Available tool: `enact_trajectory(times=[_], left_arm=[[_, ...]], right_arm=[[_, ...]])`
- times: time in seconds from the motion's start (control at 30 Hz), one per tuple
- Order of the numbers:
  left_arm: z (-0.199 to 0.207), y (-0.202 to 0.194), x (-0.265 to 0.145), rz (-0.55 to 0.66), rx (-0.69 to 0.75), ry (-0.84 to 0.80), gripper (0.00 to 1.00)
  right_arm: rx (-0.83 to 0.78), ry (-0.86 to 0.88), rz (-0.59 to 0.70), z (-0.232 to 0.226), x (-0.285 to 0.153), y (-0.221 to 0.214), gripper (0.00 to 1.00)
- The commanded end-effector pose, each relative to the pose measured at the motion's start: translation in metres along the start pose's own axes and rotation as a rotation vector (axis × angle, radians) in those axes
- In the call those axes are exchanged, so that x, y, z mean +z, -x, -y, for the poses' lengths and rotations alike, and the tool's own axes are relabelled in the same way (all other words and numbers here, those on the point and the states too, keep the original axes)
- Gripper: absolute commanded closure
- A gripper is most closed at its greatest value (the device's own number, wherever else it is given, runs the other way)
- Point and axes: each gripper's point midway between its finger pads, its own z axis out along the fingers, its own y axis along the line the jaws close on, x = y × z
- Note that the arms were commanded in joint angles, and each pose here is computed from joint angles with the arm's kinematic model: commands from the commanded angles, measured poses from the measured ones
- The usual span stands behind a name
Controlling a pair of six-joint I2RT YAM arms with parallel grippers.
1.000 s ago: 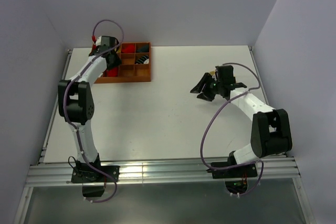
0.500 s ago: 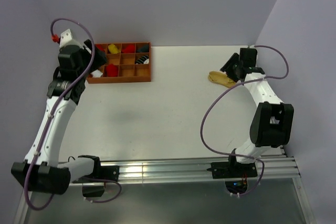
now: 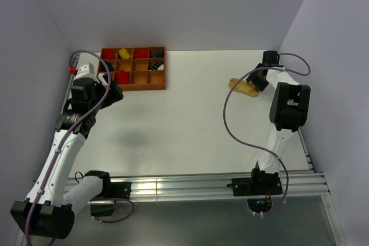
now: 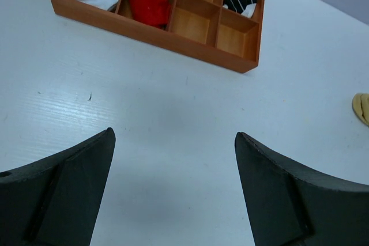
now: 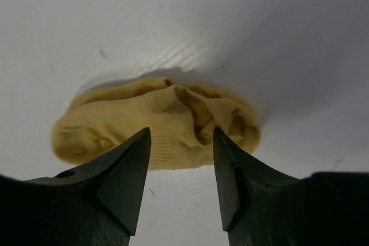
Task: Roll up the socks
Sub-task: Move the sock to the center of the board.
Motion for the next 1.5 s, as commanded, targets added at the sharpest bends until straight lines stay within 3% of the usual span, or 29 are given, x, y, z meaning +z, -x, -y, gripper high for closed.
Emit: enact_trajectory(times=[0.0,0.17,0.43,0.8,0.9,1.0,1.2,1.3,1.33,1.47], left_arm=[[0.007,-0.003,0.002,0.018,0.052,-0.052,0.10],[0.009,-0.016,0.010,0.000,0.086,-0.069,0.11],[0.015,-0.030,0.017,-0.016,0.103,-0.108,0.11],[0.024,-0.041,0.008,-0.022,0.141,-0.162,0.11],[0.037,-0.047,0.009,-0.048,0.121,-0.211,0.10],[0.052,-0.057,0.010,-0.099,0.088,-0.261,0.11],[0.098,-0.090,0.025,-0.196,0.049,-0.324,0.13],[0.139,-0.114,0.034,-0.260,0.059,-0.384,0.15],[0.149,-0.122,0.044,-0.288,0.068,-0.384,0.16],[0.174,-0.146,0.072,-0.319,0.106,-0.352,0.17]], right_arm=[[-0.018,-0.055,-0.070,0.011,0.005,-0.010,0.46],[-0.047,-0.091,-0.164,0.020,0.001,-0.041,0.48],[-0.094,-0.082,-0.275,-0.013,-0.037,-0.116,0.53],[-0.144,0.157,-0.333,-0.109,-0.111,-0.264,0.53],[-0.197,0.258,-0.304,-0.139,-0.140,-0.266,0.52],[-0.259,0.320,-0.234,-0.156,-0.165,-0.242,0.52],[-0.396,0.332,-0.175,-0.137,-0.163,-0.228,0.53],[-0.398,0.348,-0.170,-0.125,-0.152,-0.222,0.62],[-0.405,0.344,-0.168,-0.119,-0.149,-0.220,0.69],[-0.397,0.313,-0.156,-0.097,-0.132,-0.203,0.76]])
